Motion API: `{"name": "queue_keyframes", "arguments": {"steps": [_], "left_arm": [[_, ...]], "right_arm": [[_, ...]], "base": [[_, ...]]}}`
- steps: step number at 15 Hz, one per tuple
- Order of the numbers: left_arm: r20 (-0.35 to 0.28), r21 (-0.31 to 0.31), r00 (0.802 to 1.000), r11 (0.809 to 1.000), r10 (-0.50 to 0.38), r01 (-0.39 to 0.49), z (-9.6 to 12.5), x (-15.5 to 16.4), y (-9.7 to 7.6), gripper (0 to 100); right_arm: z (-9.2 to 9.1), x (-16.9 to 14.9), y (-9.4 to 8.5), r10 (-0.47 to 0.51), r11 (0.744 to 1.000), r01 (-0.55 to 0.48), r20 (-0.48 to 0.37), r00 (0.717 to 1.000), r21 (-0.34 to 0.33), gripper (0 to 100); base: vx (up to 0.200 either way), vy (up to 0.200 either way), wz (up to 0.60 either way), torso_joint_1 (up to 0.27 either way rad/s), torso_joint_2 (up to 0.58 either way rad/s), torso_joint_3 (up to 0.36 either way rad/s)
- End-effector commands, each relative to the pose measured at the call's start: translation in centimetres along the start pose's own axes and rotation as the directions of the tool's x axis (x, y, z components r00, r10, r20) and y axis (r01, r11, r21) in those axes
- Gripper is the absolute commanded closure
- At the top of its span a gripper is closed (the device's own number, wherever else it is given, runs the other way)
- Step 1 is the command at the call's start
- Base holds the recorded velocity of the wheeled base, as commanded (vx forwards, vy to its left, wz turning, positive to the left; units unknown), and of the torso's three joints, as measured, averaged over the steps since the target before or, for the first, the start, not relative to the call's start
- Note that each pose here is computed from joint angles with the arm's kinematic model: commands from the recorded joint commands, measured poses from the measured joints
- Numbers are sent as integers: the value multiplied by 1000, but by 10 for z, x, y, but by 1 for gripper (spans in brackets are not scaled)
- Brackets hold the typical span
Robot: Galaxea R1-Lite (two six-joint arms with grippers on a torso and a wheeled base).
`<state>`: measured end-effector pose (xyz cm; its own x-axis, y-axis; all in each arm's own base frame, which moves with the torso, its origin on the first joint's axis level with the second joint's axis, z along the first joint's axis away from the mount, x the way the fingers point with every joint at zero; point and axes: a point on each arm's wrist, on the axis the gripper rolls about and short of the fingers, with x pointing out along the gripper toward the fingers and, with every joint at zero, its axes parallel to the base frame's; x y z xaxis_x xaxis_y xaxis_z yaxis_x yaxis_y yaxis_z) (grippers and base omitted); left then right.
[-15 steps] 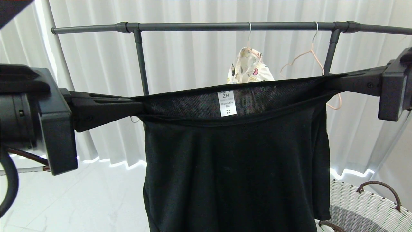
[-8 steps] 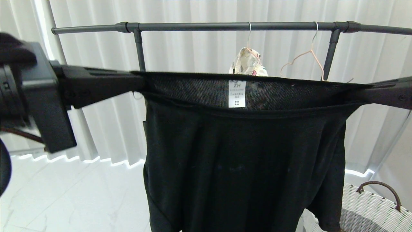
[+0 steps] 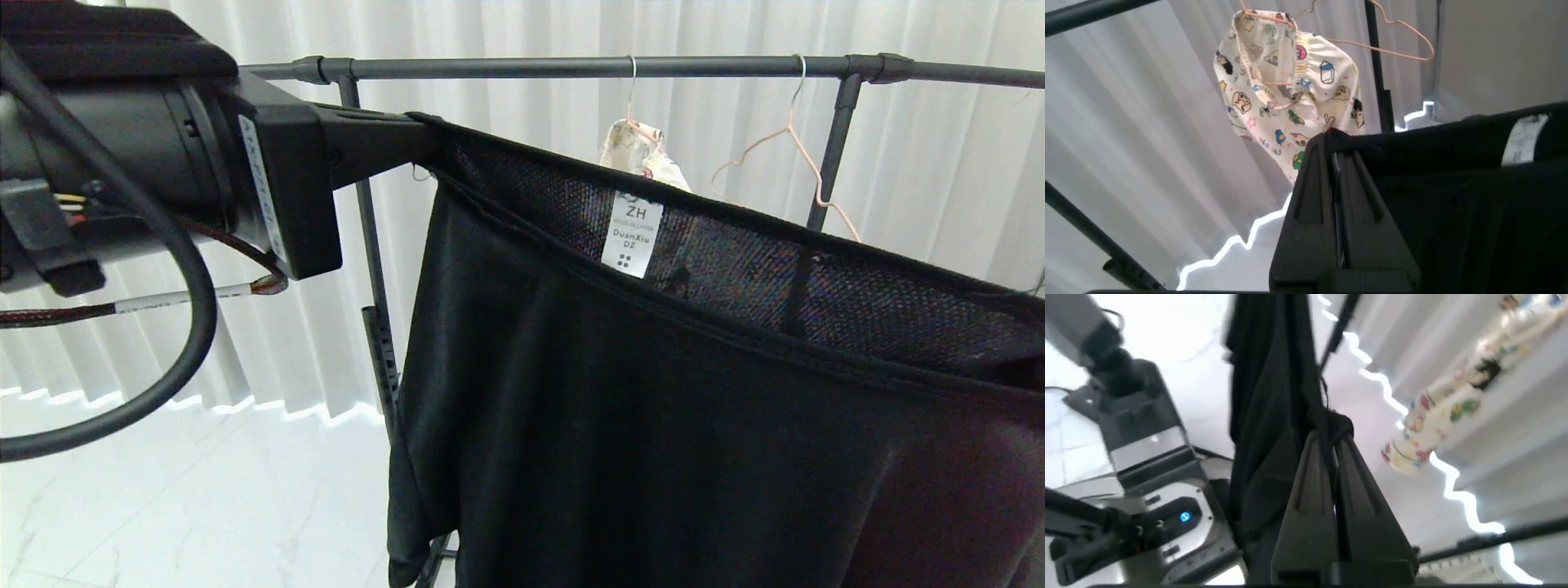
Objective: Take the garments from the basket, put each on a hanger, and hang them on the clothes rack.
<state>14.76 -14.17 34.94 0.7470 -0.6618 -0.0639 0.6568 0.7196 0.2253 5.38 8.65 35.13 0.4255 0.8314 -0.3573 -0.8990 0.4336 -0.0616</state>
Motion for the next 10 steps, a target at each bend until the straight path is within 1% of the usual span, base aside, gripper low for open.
{"name": "queue_keyframes", "arguments": {"steps": [1, 2, 4, 6, 7, 8, 9, 10], "left_arm": [[-13, 1, 1000, 1000, -5, 5, -2, 8, -1, 100], [-13, 0, 1000, 1000, -5, 5, -2, 7, -1, 100], [-12, 1, 1000, 1000, -5, 5, -2, 5, -1, 100], [-18, 2, 1000, 1000, -11, 11, -3, -2, -2, 100], [-46, 1, 998, 999, -36, 36, -6, -9, -6, 100], [-79, 0, 995, 998, -68, 68, -9, -20, -11, 100], [-100, -17, 989, 994, -105, 104, -11, -30, -16, 100], [-105, -60, 981, 986, -161, 155, -11, -39, -24, 100]], "right_arm": [[6, 12, 0, 10, 1000, -10, 15, 1000, -5, 100], [10, 17, -3, -14, 1000, 14, 47, 999, -3, 100], [16, 25, -9, -93, 996, 93, 77, 993, 8, 100], [17, 28, -15, -143, 990, 141, 69, 987, 22, 100], [17, 32, -20, -170, 985, 168, 64, 983, 31, 100], [21, 39, -27, -204, 979, 202, 81, 976, 41, 100], [27, 50, -36, -240, 971, 236, 120, 963, 51, 100], [34, 66, -46, -271, 963, 265, 166, 948, 58, 100]], "base": [[0, 0, 0, 0, 0, 0], [0, 0, 0, 0, 0, 0], [0, 0, 0, 0, 0, 0], [0, 0, 0, 0, 0, 0], [0, 0, 0, 0, 0, 0], [0, 0, 0, 0, 0, 0], [0, 0, 0, 0, 0, 0], [0, 0, 0, 0, 0, 0]]}}
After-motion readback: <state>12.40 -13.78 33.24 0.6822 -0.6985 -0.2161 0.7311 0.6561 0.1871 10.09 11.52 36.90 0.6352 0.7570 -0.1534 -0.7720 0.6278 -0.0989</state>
